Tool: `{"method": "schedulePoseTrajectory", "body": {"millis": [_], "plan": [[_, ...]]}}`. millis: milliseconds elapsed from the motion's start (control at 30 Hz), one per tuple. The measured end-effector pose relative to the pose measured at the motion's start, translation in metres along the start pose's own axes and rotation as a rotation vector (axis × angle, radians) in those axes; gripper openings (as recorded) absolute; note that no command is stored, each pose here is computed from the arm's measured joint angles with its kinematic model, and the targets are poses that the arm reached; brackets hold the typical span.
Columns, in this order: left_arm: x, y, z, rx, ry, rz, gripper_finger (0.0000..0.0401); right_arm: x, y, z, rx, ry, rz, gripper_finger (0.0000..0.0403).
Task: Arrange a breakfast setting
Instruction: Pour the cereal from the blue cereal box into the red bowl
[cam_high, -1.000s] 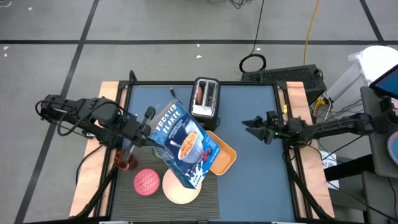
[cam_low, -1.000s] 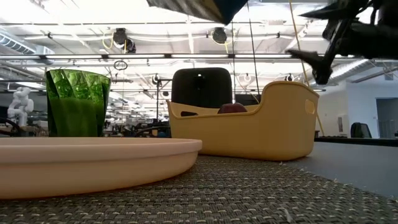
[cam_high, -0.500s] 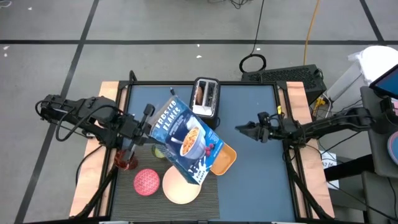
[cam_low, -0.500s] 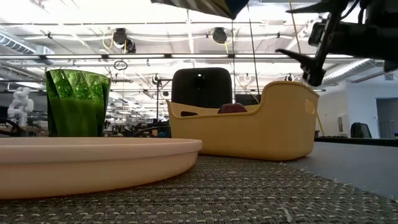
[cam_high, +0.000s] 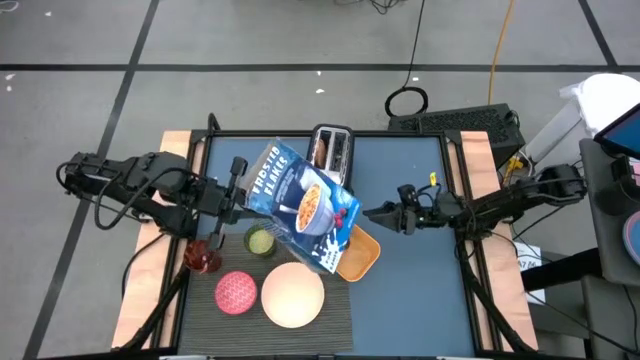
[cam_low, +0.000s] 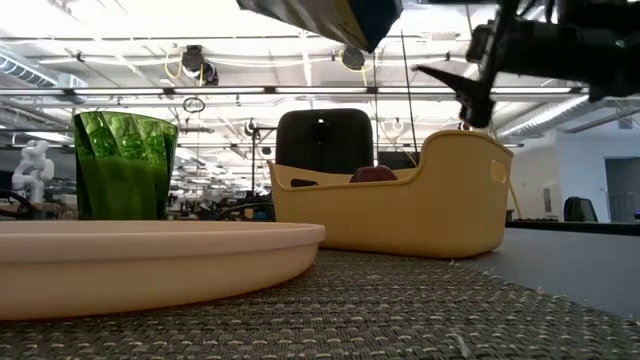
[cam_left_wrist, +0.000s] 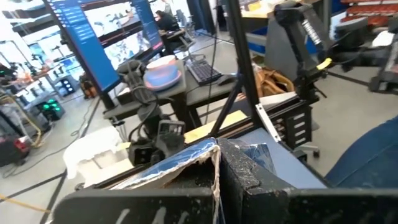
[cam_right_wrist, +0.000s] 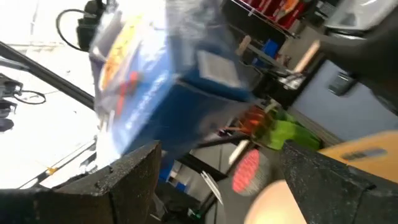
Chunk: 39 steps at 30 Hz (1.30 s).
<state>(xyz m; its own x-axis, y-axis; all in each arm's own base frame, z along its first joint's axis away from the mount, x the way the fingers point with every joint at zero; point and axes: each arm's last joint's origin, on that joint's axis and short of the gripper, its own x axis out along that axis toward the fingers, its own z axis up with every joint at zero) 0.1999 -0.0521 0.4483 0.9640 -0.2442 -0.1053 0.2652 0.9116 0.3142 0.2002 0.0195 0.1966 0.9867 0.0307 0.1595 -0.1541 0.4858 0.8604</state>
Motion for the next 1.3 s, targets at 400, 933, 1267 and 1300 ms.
{"method": "schedulePoseTrajectory", "body": {"millis": [400, 933, 1267, 1300], "plan": [[0.000, 0.006, -0.002, 0.012, 0.012, 0.032, 0.0001, 0.019, 0.010, 0.004, 0.015, -0.017, 0.027, 0.0318], [0.000, 0.006, -0.002, 0.014, 0.012, 0.030, 0.0001, 0.018, 0.011, 0.005, 0.020, -0.029, 0.044, 0.0319], [0.000, 0.006, -0.002, 0.014, 0.012, 0.028, 0.0001, 0.018, 0.012, 0.006, 0.123, -0.045, 0.050, 0.0363], [0.000, 0.006, -0.002, 0.016, 0.012, 0.027, 0.0001, 0.018, 0.011, 0.007, 0.135, -0.052, 0.038, 0.0374]]}}
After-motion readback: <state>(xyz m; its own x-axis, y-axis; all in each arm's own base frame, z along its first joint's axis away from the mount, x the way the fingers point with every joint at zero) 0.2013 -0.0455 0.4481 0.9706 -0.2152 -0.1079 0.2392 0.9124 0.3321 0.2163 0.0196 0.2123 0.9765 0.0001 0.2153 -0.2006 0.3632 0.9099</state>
